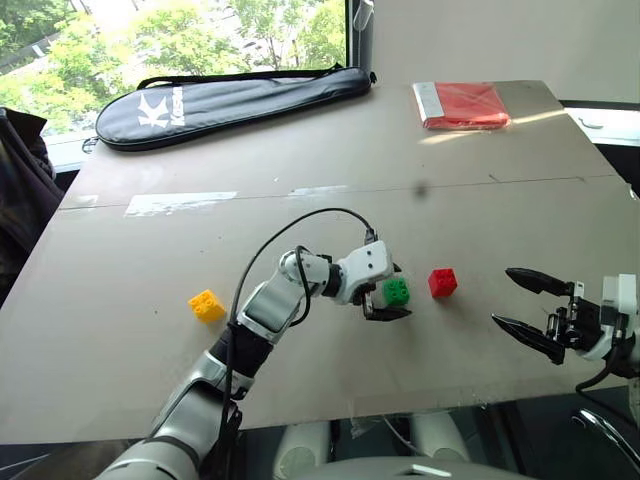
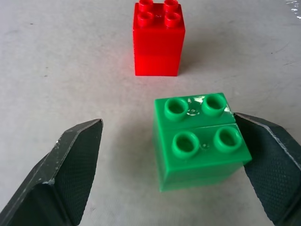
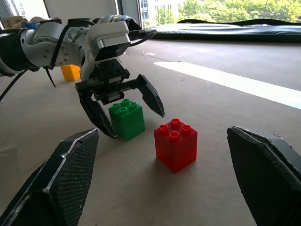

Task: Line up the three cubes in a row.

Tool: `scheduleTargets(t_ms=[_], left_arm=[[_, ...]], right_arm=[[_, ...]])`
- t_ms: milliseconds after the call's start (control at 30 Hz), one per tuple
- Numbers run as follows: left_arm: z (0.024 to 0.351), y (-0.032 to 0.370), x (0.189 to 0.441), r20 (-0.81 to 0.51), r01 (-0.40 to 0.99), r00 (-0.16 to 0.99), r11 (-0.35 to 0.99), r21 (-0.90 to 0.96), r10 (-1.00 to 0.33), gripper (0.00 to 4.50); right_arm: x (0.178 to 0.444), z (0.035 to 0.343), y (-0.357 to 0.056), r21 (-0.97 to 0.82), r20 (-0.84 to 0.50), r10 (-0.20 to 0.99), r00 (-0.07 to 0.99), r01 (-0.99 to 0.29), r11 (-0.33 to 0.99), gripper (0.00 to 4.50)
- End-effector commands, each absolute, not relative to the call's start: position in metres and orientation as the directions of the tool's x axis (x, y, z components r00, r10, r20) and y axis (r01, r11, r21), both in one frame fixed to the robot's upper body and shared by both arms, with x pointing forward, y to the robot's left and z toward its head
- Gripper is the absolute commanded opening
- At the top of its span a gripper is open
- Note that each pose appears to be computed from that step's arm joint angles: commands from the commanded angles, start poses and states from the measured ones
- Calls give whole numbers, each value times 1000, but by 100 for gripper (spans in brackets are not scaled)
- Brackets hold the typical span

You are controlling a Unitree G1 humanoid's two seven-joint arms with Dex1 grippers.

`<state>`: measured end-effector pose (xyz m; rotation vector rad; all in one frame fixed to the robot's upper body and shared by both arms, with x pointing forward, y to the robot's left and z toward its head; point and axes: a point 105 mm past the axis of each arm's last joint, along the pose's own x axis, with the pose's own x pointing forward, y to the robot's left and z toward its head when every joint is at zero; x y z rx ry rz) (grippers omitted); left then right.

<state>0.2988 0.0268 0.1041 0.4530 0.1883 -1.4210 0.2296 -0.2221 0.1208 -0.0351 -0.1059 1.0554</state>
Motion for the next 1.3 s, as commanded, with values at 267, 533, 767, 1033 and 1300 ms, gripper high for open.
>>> scheduleTargets(t_ms=[267,533,767,1033,1300], left_arm=[[197,97,272,-204,953,230,178,244,-952,445],[198,159,246,82,766,629,635,101,-773,445],[155,212,212,113,332,935,941,61,-337,445],[113,254,188,42,-89,995,992,89,85,445],[87,240,194,-40,-58,997,996,70,61,445]], right_arm=[[234,135,-207,-112,93,916,389,-910,398,450],[239,142,-191,-113,115,956,271,-952,284,450],[241,144,-181,-104,121,977,174,-977,187,450],[246,151,-175,-114,132,982,134,-982,149,450],[250,159,-171,-194,152,978,141,-966,170,450]])
